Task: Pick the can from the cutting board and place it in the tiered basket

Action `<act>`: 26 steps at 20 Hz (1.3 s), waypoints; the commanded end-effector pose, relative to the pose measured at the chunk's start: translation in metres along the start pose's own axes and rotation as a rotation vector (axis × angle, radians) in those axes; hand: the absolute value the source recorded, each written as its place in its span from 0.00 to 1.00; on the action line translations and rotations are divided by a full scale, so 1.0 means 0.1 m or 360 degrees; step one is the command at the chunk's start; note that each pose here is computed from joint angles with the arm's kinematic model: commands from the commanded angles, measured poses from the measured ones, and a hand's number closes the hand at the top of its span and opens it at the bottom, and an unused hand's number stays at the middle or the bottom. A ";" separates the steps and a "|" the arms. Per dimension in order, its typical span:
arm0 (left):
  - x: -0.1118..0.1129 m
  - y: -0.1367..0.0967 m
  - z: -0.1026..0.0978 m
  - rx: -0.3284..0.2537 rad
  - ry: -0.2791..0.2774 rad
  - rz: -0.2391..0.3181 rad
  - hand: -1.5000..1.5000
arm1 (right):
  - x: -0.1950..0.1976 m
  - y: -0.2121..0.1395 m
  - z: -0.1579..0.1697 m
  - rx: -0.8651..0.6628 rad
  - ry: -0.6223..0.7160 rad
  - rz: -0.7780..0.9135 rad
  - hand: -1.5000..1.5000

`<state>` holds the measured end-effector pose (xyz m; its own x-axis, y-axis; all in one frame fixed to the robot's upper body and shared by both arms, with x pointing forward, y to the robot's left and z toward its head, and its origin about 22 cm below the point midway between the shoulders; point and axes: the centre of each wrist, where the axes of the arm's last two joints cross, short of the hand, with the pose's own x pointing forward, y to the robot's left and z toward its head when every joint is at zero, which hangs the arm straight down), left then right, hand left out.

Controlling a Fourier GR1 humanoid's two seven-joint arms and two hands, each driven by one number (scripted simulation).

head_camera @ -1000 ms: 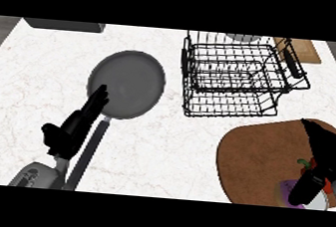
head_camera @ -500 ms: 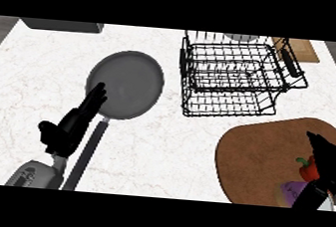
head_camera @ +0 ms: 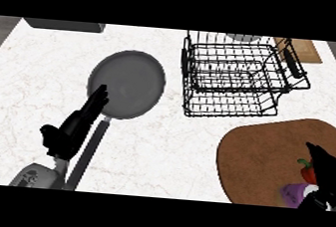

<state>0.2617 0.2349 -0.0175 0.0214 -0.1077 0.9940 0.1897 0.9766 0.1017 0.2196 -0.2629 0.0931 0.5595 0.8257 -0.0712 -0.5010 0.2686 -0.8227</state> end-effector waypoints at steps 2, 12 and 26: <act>0.06 0.03 0.01 -0.0028 0.0001 -0.0008 0.50 | 0.03 0.04 0.13 0.0002 0.0304 -0.0008 0.00; 0.01 0.08 0.03 -0.0006 -0.0005 0.0022 0.50 | 0.27 0.01 0.01 -0.0183 0.0062 -0.0103 1.00; -0.04 0.00 -0.07 -0.0004 -0.0028 -0.0008 0.50 | -0.63 -0.65 -0.63 -0.0546 -0.0715 0.0075 1.00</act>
<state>0.2673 0.2328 -0.0217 0.0159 -0.0975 0.9951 0.1970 0.9760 0.0925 0.2502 -0.3227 0.0953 0.3154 0.9464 0.0697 -0.2810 0.1633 -0.9457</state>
